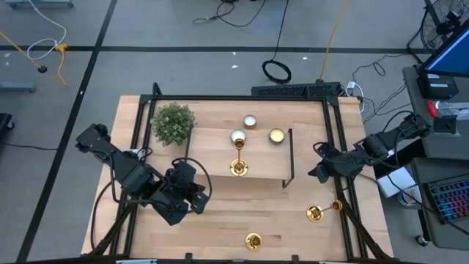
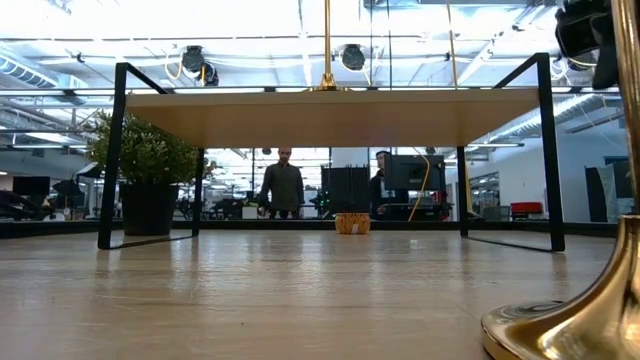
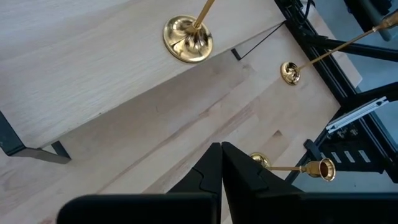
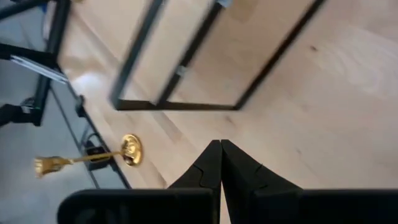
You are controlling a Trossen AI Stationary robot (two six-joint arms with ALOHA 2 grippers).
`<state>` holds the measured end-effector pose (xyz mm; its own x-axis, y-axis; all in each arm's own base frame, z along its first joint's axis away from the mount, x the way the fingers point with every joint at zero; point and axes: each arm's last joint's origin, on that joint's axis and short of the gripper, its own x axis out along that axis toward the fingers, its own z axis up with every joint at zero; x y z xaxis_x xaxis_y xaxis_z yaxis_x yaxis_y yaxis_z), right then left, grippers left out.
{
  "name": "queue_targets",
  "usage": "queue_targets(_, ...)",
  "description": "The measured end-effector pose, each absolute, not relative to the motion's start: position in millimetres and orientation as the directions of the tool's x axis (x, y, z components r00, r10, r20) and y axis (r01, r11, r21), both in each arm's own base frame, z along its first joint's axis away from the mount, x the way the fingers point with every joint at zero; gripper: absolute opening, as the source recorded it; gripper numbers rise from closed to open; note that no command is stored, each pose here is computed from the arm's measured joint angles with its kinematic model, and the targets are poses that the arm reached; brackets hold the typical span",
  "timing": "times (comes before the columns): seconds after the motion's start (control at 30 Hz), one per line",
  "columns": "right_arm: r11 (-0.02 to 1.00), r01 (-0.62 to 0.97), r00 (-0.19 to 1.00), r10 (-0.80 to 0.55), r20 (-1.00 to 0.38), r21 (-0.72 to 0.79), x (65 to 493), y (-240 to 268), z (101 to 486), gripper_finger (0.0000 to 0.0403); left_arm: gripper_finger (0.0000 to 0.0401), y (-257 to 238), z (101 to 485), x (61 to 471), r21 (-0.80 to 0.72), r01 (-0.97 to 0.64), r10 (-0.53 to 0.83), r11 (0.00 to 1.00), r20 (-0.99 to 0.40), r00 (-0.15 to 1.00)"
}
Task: Pick & Place candle stick holders
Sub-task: Put the right gold candle holder on the shelf
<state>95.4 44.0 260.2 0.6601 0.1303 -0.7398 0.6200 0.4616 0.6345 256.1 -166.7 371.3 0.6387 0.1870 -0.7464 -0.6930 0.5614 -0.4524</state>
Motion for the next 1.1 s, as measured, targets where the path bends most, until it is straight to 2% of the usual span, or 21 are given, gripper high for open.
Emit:
queue_targets(0.17, 0.461, 0.665, 0.589, 0.16, -0.792, 0.588, 90, 43, 256, 0.0, 0.0003, -167, 371, 256, -0.452, -0.693, 0.188, 0.562, -0.746, 0.639)
queue_targets(0.37, 0.504, 0.649, 0.54, 0.224, -0.811, 0.571, 88, 44, 254, 0.0, 0.0015, -168, 371, 255, -0.452, -0.691, 0.189, 0.564, -0.744, 0.641)
queue_targets(0.57, 0.511, 0.674, 0.418, 0.332, -0.846, 0.533, 81, 46, 251, 0.0, 0.0004, -168, 371, 255, -0.446, -0.687, 0.189, 0.573, -0.744, 0.641)
queue_targets(0.77, 0.493, 0.694, 0.354, 0.402, -0.845, 0.525, 78, 47, 250, 0.0, 0.0015, -168, 371, 255, -0.444, -0.686, 0.191, 0.577, -0.743, 0.642)
queue_targets(0.93, 0.455, 0.717, 0.31, 0.47, -0.827, 0.528, 77, 49, 251, 0.0003, 0.0003, -167, 372, 256, -0.439, -0.683, 0.204, 0.584, -0.735, 0.646)
queue_targets(1.1, 0.412, 0.695, 0.333, 0.542, -0.772, 0.589, 82, 54, 255, 0.0014, 0.0014, -167, 372, 256, -0.428, -0.675, 0.204, 0.6, -0.735, 0.647)
